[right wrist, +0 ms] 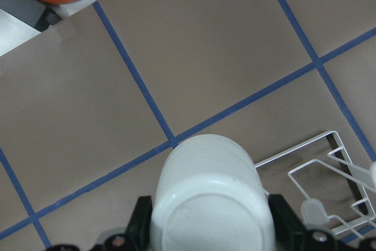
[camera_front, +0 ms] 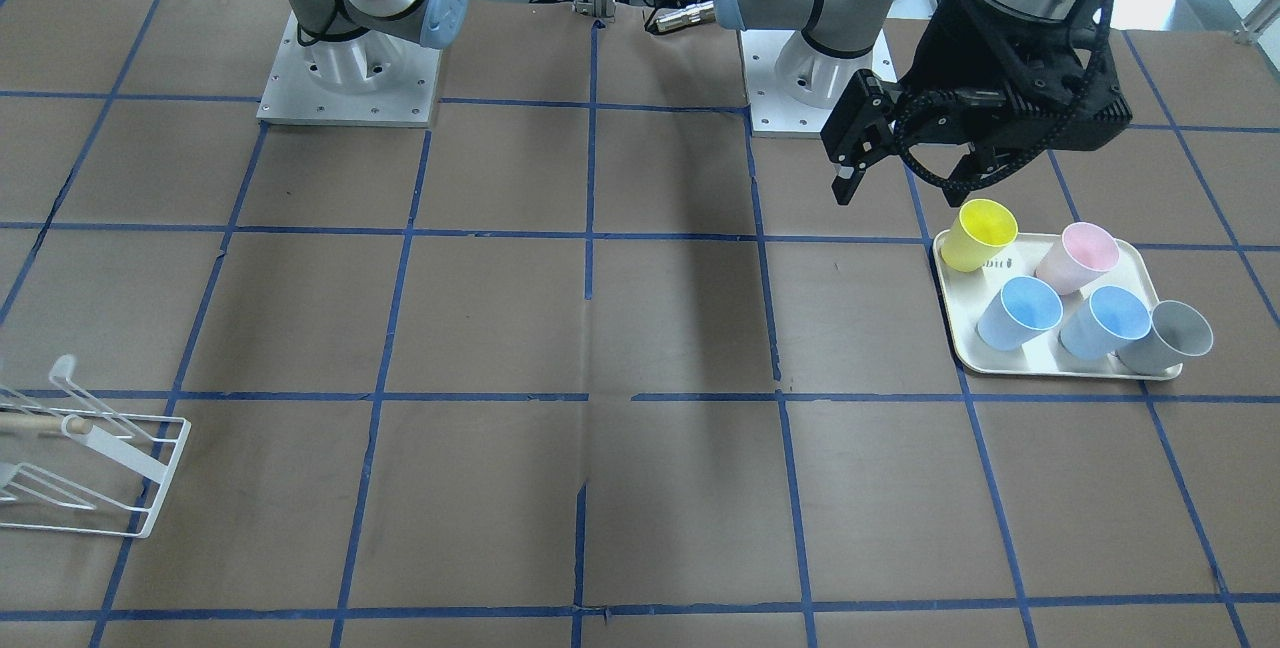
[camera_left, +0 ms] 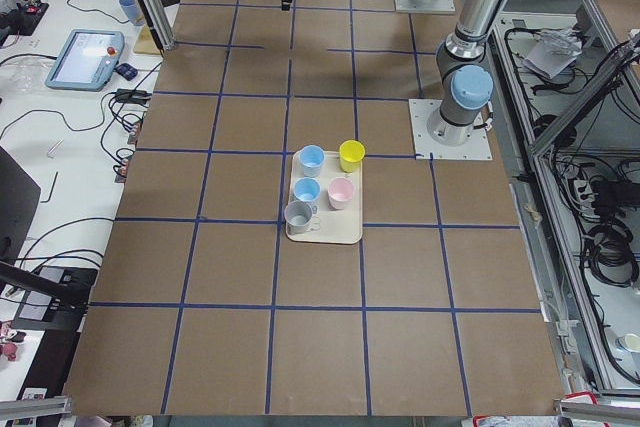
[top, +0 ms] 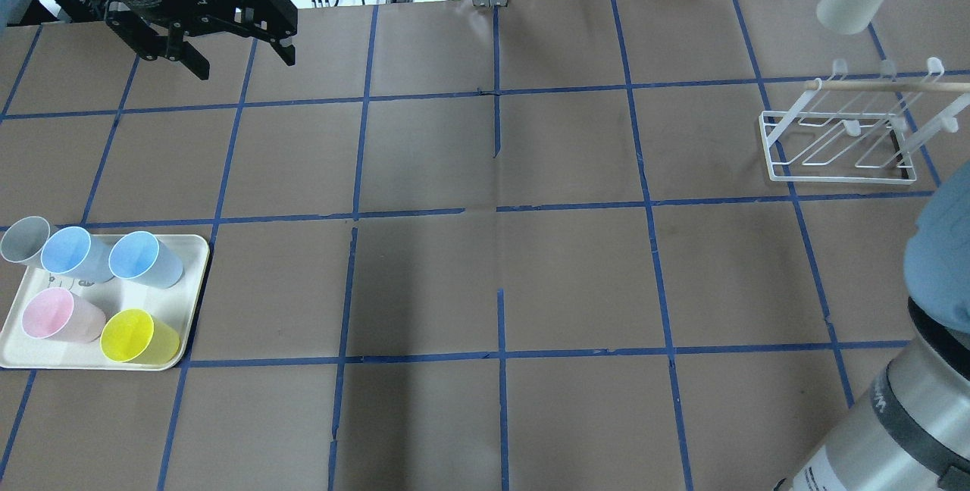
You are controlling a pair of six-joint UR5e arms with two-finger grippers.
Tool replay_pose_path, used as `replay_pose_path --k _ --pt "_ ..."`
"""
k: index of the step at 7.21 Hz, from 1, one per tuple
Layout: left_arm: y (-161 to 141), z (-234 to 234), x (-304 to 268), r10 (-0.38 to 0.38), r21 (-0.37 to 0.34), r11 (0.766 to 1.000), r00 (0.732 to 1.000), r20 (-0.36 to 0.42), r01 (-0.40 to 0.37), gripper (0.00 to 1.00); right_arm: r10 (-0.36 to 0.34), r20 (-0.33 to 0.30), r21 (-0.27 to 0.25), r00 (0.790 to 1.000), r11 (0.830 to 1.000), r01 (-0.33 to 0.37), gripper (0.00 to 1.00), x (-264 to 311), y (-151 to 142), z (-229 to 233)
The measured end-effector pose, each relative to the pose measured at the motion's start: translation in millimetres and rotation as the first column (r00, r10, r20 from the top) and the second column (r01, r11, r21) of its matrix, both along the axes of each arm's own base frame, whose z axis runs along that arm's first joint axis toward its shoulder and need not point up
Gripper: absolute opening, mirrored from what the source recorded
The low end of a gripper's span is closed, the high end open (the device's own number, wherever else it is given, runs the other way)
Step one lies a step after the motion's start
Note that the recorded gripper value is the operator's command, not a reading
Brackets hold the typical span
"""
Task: Transfer IKEA cup to right arm and place on rack
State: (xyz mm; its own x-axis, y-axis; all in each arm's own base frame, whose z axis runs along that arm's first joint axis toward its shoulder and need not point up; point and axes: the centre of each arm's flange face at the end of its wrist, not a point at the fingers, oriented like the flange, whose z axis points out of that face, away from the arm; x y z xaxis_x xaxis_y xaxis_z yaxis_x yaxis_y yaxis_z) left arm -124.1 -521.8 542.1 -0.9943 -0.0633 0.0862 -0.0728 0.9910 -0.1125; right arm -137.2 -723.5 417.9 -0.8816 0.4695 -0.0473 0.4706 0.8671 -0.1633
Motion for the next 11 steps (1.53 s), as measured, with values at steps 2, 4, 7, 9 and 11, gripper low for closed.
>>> replay_pose_path --k 2,4,7,9,11 --pt "-0.2 -0.2 0.0 0.000 0.000 1.000 1.000 0.000 0.000 1.00 0.000 0.012 0.048 1.000 0.999 0.000 0.00 1.0 4.2 -7.2" --pt "-0.1 -0.1 0.0 0.000 0.000 1.000 1.000 0.000 0.000 1.00 -0.001 0.019 0.072 1.000 0.997 -0.001 0.00 1.1 5.0 -14.3" --pt "0.1 0.2 0.0 0.000 0.000 1.000 1.000 0.000 0.000 1.00 -0.005 0.027 0.090 1.000 0.996 0.002 0.00 0.6 3.7 -24.7" --pt "0.2 0.3 0.0 0.000 -0.001 1.000 1.000 0.000 0.000 1.00 -0.008 0.035 0.113 0.999 0.994 0.004 0.00 1.1 5.3 -36.7" --pt "0.0 0.1 0.0 0.000 0.000 1.000 1.000 0.000 0.000 1.00 -0.007 0.041 0.137 0.999 0.991 0.001 0.00 2.3 9.0 -49.6"
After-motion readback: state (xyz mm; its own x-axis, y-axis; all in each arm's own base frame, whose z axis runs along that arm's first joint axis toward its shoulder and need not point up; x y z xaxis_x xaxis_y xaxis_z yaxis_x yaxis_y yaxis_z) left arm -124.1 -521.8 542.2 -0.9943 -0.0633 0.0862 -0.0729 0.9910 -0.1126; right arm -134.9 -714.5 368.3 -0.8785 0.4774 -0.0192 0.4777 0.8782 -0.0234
